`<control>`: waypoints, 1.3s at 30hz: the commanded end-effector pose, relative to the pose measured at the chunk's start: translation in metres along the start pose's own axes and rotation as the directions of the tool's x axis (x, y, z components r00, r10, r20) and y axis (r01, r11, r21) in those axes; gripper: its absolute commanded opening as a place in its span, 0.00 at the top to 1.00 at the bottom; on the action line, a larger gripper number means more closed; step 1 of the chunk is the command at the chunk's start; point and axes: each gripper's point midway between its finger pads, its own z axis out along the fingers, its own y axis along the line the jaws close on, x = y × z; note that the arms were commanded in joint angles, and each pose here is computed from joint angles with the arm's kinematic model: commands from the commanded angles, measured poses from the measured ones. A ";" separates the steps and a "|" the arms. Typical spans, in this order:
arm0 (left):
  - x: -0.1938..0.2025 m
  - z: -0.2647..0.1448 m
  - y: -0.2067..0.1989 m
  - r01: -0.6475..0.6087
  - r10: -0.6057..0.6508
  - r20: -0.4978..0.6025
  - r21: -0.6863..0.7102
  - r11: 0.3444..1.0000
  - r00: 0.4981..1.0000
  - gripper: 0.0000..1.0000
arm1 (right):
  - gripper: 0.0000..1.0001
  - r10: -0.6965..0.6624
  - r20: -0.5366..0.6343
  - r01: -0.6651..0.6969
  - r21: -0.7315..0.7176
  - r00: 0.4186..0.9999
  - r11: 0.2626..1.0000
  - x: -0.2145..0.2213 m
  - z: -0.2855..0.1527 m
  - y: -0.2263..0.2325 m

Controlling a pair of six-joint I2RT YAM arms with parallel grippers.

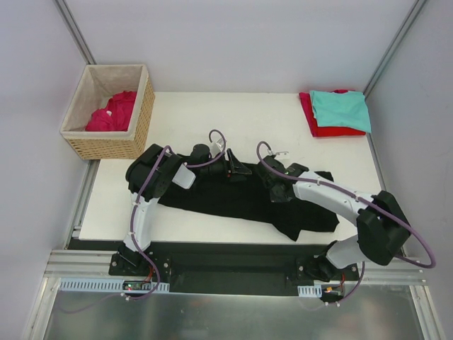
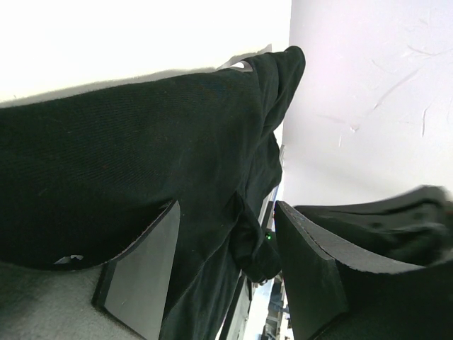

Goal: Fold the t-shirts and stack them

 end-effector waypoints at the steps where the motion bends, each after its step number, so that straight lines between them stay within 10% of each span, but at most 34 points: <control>1: 0.000 -0.003 -0.008 -0.047 0.047 0.002 0.011 0.999 0.999 0.44 | 0.99 -0.011 -0.067 0.009 -0.027 0.998 1.000 0.020 0.018 0.015; 16: 0.001 -0.004 -0.006 -0.049 0.049 0.000 0.006 0.999 0.999 0.44 | 1.00 -0.146 -0.102 0.129 -0.152 0.984 0.980 0.034 0.017 0.099; 29: 0.006 -0.014 -0.024 -0.081 0.081 -0.004 0.014 0.997 0.997 0.44 | 0.99 -0.029 0.004 0.029 -0.053 1.000 0.998 0.006 -0.011 0.014; 33: 0.008 -0.028 -0.031 -0.123 0.122 -0.021 -0.102 0.987 0.992 0.43 | 0.34 0.043 0.011 -0.043 -0.019 0.999 0.999 -0.005 -0.007 -0.014; 39: 0.001 -0.071 -0.101 -0.323 0.321 -0.050 -0.246 0.914 0.946 0.24 | 0.09 0.144 0.014 -0.144 0.027 0.990 0.989 -0.030 0.001 -0.043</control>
